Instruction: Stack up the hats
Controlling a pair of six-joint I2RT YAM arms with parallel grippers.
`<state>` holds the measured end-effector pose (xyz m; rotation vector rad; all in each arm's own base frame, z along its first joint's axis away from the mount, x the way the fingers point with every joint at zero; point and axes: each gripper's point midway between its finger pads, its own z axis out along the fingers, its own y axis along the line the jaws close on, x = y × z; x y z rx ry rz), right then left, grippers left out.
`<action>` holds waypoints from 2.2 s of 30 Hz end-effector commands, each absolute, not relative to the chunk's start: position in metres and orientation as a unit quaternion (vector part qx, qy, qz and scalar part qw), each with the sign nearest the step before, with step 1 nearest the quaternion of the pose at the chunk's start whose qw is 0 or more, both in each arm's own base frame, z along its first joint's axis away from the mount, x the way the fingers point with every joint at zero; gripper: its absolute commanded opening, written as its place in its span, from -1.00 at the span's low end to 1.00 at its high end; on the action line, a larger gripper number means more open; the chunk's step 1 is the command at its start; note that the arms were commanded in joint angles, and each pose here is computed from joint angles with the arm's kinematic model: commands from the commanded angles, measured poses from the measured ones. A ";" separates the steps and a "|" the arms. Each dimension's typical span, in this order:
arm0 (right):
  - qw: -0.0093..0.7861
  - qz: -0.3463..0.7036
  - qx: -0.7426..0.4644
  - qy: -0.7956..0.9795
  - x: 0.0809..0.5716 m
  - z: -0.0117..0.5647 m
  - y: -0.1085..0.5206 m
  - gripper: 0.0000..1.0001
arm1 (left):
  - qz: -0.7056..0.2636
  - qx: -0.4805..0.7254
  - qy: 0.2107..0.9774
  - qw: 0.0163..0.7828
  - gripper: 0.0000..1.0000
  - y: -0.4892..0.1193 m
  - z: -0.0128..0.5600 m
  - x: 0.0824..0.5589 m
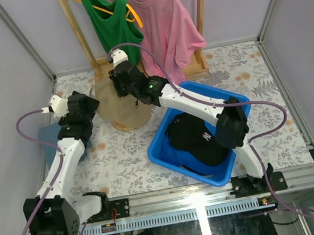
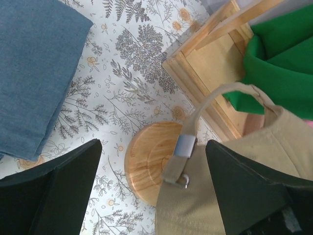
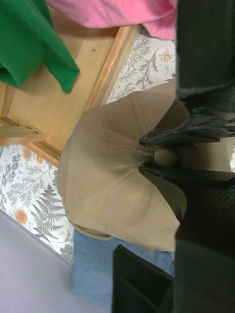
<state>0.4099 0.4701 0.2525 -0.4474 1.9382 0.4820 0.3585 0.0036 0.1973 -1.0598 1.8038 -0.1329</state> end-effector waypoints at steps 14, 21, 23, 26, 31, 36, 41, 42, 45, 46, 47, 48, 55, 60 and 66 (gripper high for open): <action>0.530 0.274 -0.197 0.778 0.391 0.296 0.478 -0.93 | -0.118 -0.485 0.698 0.514 0.72 0.019 0.214 0.409; 0.521 0.285 -0.200 0.779 0.391 0.293 0.487 -0.89 | -0.149 -0.463 0.720 0.494 0.70 0.009 0.201 0.422; 0.519 0.285 -0.201 0.780 0.391 0.292 0.488 -0.84 | -0.153 -0.460 0.725 0.490 0.69 0.006 0.197 0.425; 0.516 0.284 -0.205 0.782 0.391 0.288 0.488 -0.78 | -0.155 -0.456 0.731 0.483 0.68 0.005 0.191 0.429; 0.514 0.279 -0.208 0.784 0.391 0.285 0.487 -0.62 | -0.153 -0.455 0.738 0.474 0.67 0.004 0.184 0.432; 0.515 0.271 -0.210 0.785 0.391 0.283 0.484 -0.40 | -0.137 -0.464 0.739 0.469 0.67 0.010 0.178 0.429; 0.518 0.269 -0.211 0.784 0.389 0.286 0.480 -0.31 | -0.130 -0.469 0.741 0.463 0.65 0.012 0.171 0.427; 0.518 0.268 -0.212 0.784 0.389 0.287 0.480 -0.29 | -0.127 -0.470 0.741 0.461 0.65 0.013 0.170 0.426; 0.520 0.269 -0.212 0.783 0.388 0.290 0.478 -0.21 | -0.122 -0.474 0.742 0.459 0.65 0.014 0.167 0.424; 0.520 0.269 -0.212 0.783 0.388 0.290 0.478 -0.20 | -0.119 -0.475 0.742 0.458 0.65 0.015 0.166 0.423; 0.521 0.269 -0.212 0.782 0.387 0.292 0.478 -0.19 | -0.118 -0.476 0.742 0.457 0.65 0.015 0.165 0.423; 0.521 0.269 -0.212 0.782 0.388 0.293 0.477 -0.18 | -0.118 -0.476 0.742 0.456 0.65 0.015 0.165 0.423; 0.525 0.262 -0.210 0.782 0.388 0.294 0.474 -0.10 | -0.113 -0.478 0.743 0.455 0.64 0.017 0.164 0.423; 0.529 0.259 -0.210 0.781 0.389 0.296 0.472 -0.10 | -0.112 -0.480 0.742 0.454 0.64 0.017 0.163 0.423; 0.536 0.255 -0.208 0.778 0.389 0.303 0.469 -0.09 | -0.102 -0.484 0.741 0.454 0.64 0.020 0.164 0.420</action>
